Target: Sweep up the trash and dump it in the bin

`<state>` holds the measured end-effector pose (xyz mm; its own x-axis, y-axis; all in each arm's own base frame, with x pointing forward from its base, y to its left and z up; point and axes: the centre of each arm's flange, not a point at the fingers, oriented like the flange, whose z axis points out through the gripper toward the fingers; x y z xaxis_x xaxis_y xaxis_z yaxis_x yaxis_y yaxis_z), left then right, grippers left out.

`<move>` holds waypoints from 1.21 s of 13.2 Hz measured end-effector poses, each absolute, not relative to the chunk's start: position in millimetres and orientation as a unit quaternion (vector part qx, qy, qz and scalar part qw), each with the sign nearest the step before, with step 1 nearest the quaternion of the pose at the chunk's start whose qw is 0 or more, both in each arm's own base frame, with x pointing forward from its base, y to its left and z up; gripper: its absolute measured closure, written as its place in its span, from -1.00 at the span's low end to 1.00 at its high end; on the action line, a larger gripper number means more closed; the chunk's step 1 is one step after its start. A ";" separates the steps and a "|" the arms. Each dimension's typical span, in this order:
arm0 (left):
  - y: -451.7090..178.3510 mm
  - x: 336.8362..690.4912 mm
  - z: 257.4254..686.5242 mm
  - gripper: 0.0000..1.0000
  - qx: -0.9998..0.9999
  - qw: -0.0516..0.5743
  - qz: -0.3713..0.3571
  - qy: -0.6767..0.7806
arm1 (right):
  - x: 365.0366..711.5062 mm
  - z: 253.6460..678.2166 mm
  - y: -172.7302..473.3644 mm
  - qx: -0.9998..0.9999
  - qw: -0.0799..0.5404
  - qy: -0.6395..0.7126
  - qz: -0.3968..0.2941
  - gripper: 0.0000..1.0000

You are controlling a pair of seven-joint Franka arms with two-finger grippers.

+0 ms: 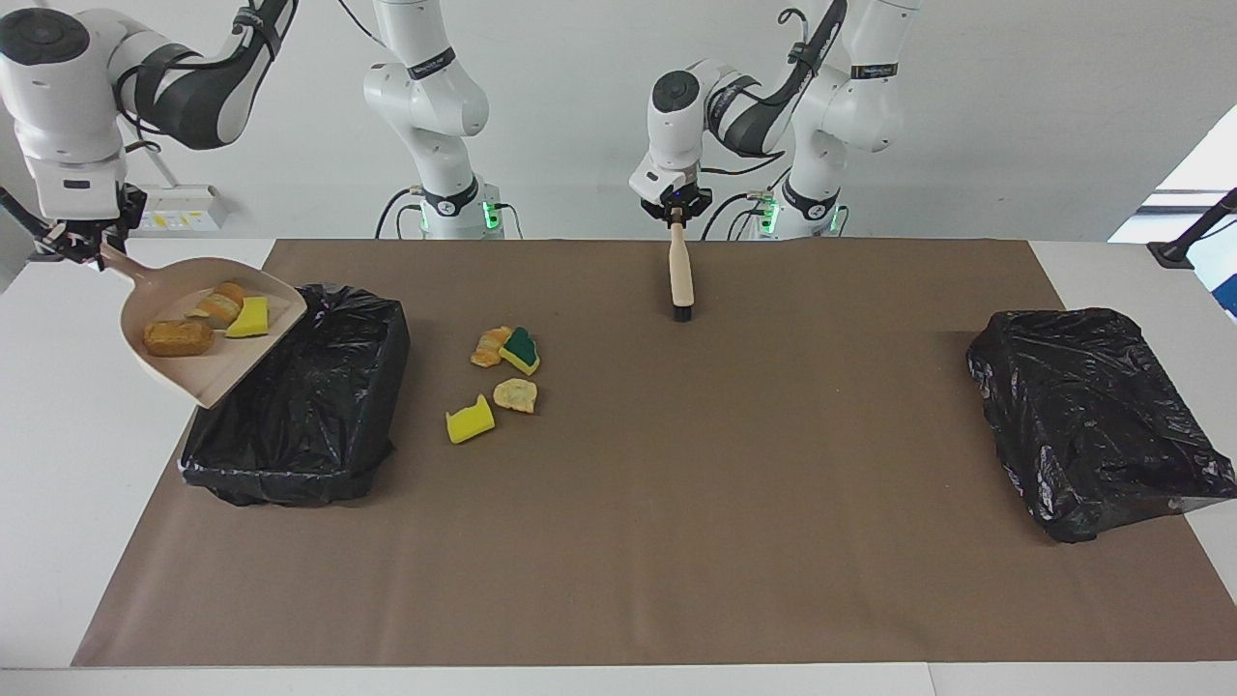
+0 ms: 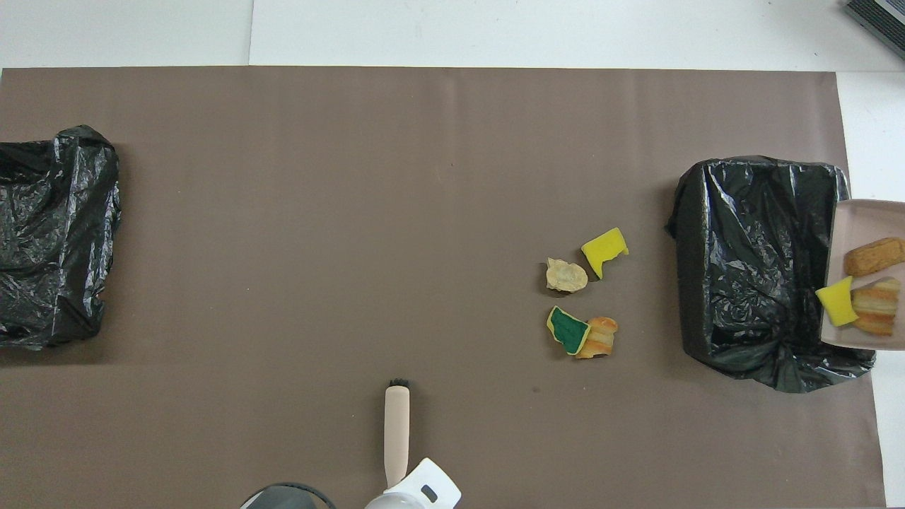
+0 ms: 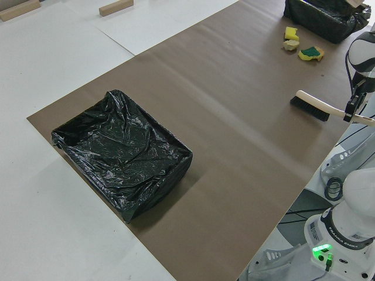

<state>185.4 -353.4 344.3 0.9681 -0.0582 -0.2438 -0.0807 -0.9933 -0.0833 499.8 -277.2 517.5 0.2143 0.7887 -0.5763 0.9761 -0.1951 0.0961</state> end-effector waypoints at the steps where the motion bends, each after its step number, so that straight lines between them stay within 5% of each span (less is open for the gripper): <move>1: -353.2 185.4 343.9 0.31 -0.991 0.046 0.123 0.035 | 501.9 518.6 -274.1 0.739 0.233 0.596 -0.211 0.35; 5: -352.1 192.1 343.7 0.21 -0.990 0.042 0.126 0.042 | 505.6 522.1 -269.5 0.723 0.247 0.604 -0.226 0.35; 10: -340.2 278.6 382.1 -0.92 -0.994 0.027 0.083 0.069 | 503.5 544.0 -270.4 0.712 0.256 0.601 -0.257 0.35; 16: -247.2 416.0 518.0 -1.00 -0.992 0.014 0.019 0.120 | 511.8 596.6 -227.0 0.718 0.274 0.583 -0.263 0.35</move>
